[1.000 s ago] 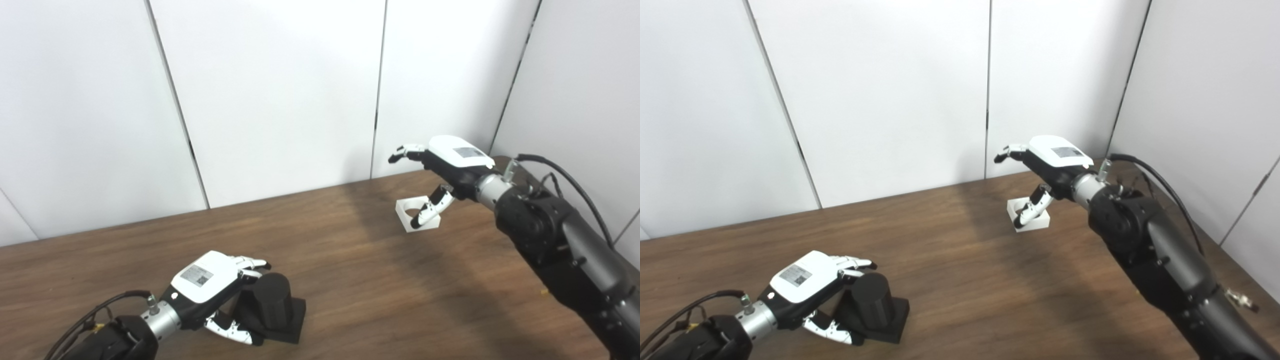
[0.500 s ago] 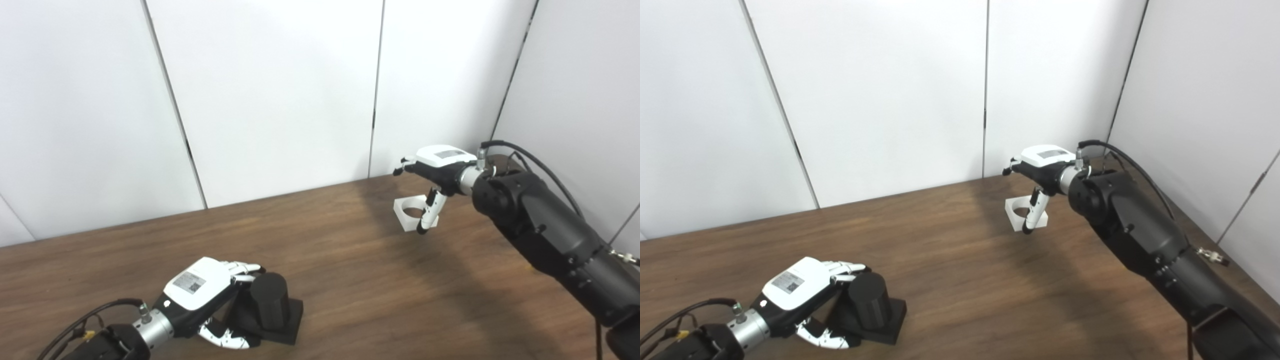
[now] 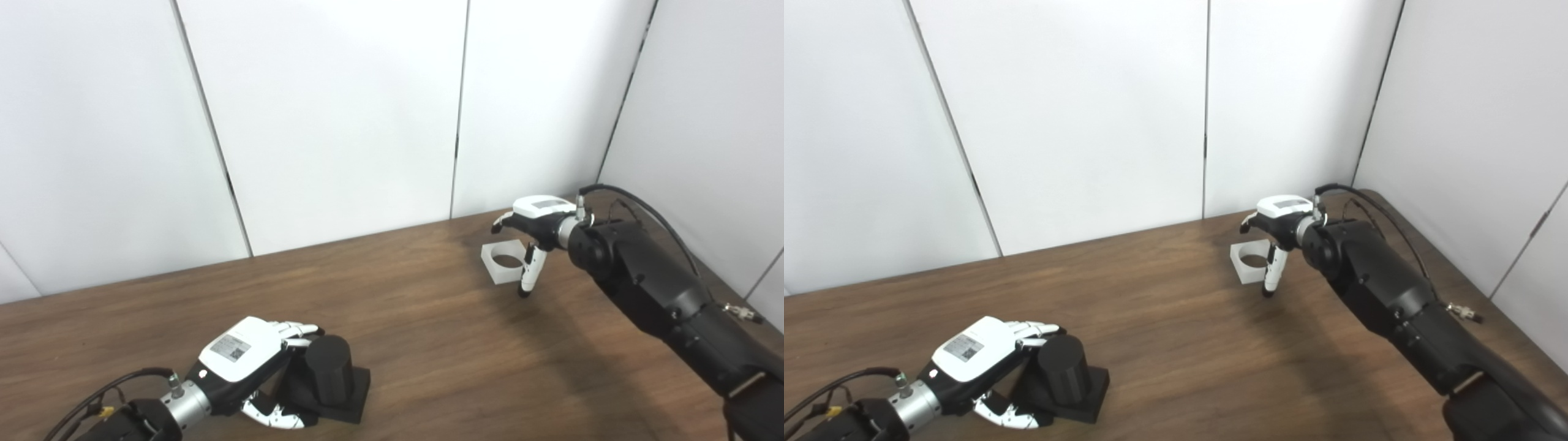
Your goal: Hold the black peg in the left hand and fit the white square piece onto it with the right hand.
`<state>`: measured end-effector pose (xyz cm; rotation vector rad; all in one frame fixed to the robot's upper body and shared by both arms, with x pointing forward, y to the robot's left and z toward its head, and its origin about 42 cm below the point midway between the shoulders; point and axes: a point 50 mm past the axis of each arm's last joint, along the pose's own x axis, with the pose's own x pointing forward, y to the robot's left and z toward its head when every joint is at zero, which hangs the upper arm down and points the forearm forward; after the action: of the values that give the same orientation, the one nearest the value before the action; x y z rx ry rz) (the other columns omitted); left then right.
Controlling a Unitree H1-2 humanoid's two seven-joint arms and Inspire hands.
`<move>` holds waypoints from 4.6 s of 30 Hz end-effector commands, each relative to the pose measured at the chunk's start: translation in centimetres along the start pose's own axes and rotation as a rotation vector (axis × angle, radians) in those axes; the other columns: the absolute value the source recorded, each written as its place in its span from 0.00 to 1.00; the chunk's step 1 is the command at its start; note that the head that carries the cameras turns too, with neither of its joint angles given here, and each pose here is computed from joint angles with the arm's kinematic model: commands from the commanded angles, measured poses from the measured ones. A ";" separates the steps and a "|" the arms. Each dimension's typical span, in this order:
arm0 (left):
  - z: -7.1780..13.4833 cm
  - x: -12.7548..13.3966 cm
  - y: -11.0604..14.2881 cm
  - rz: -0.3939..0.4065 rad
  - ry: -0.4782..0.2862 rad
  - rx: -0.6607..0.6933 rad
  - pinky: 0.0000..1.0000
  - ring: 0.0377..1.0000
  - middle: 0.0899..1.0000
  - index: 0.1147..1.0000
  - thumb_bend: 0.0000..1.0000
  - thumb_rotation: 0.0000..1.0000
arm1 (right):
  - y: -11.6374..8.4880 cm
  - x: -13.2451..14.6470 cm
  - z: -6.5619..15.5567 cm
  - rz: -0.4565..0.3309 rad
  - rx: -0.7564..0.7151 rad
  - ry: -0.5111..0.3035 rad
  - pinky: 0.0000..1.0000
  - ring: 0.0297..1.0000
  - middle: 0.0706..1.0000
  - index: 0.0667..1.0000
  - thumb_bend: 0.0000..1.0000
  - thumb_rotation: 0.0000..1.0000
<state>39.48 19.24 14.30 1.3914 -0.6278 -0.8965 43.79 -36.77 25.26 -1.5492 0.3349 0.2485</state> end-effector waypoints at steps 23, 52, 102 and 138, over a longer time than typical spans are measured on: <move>0.6 -3.8 -5.4 -0.297 0.023 0.047 0.70 0.81 0.85 0.55 0.95 0.15 | -1.5 2.1 0.0 -0.065 -0.038 0.011 0.91 0.91 0.90 0.82 0.91 0.18; 1.3 -3.3 -5.5 -0.302 0.033 0.057 0.70 0.81 0.86 0.54 0.94 0.18 | -0.8 1.3 0.9 -0.198 0.081 -0.196 0.84 0.84 0.73 0.44 0.52 0.13; 3.2 0.7 -4.3 -0.258 0.125 0.074 0.72 0.86 0.86 0.51 0.92 0.22 | -4.7 -8.5 16.6 -0.347 0.060 -0.879 0.73 0.81 0.74 0.44 0.52 0.14; 3.9 1.3 -4.0 -0.258 0.127 0.081 0.72 0.86 0.87 0.52 0.90 0.25 | -2.4 -6.4 18.5 -0.242 0.032 -0.944 0.76 0.79 0.73 0.44 0.52 0.13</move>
<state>38.58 16.00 15.50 1.5073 -0.5561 -0.8074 39.29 -18.67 27.17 -1.2617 -0.4743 0.7585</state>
